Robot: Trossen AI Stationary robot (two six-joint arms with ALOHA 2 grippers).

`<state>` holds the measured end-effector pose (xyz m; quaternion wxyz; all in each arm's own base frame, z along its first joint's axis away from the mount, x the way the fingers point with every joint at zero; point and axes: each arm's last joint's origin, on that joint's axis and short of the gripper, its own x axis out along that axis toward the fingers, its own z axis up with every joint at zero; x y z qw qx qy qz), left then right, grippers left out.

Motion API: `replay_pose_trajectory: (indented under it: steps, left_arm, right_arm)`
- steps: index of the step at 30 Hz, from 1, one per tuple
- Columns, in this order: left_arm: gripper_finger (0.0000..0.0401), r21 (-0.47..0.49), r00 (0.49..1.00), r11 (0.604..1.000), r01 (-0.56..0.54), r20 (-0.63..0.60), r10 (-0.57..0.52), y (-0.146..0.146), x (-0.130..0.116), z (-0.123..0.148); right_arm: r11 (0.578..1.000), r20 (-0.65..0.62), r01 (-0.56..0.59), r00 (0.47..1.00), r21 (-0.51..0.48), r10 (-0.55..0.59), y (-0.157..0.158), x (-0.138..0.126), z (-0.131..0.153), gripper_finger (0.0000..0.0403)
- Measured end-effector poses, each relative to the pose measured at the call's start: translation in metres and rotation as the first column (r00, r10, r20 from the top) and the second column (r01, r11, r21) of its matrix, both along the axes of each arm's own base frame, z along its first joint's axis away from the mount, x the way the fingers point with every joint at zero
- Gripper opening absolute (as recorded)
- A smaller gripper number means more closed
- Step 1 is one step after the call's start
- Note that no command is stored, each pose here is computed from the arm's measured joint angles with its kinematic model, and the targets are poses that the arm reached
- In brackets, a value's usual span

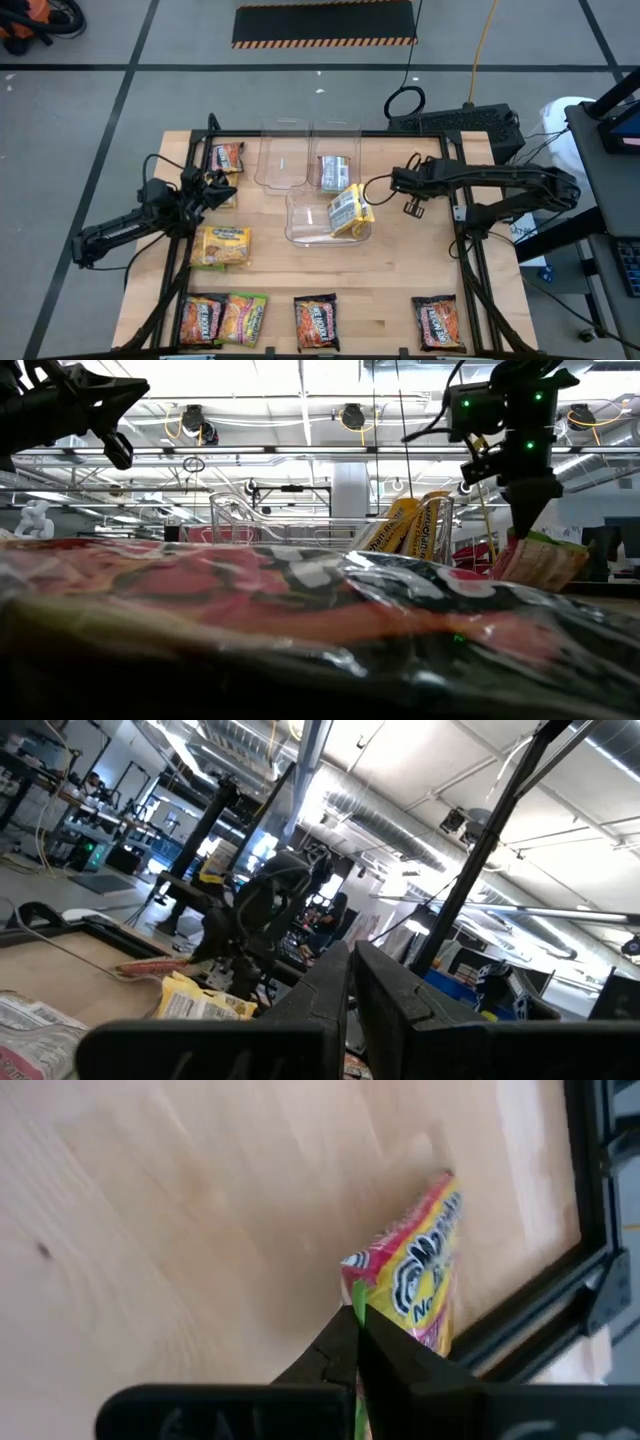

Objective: Sort Maruchan noodles
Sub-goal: Put the green noodle pack into the top right transparent bin

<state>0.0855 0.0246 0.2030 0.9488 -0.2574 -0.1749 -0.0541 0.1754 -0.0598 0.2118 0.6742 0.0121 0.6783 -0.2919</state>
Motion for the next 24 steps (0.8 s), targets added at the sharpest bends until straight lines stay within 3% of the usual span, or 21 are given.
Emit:
replay_pose_trajectory:
  steps: [14,24]
  left_arm:
    - [0.0026,0.0,1.0,1.0,-0.005,0.001,0.005,0.0,0.0,0.0]
    - [0.0026,0.0,1.0,1.0,-0.005,0.001,0.005,0.0,0.0,0.0]
  right_arm:
    - [0.981,0.143,-0.024,0.988,-0.191,0.052,-0.016,0.022,0.051,0.0]
    - [0.948,0.161,-0.031,0.983,-0.316,0.085,-0.037,0.025,0.082,0.0]
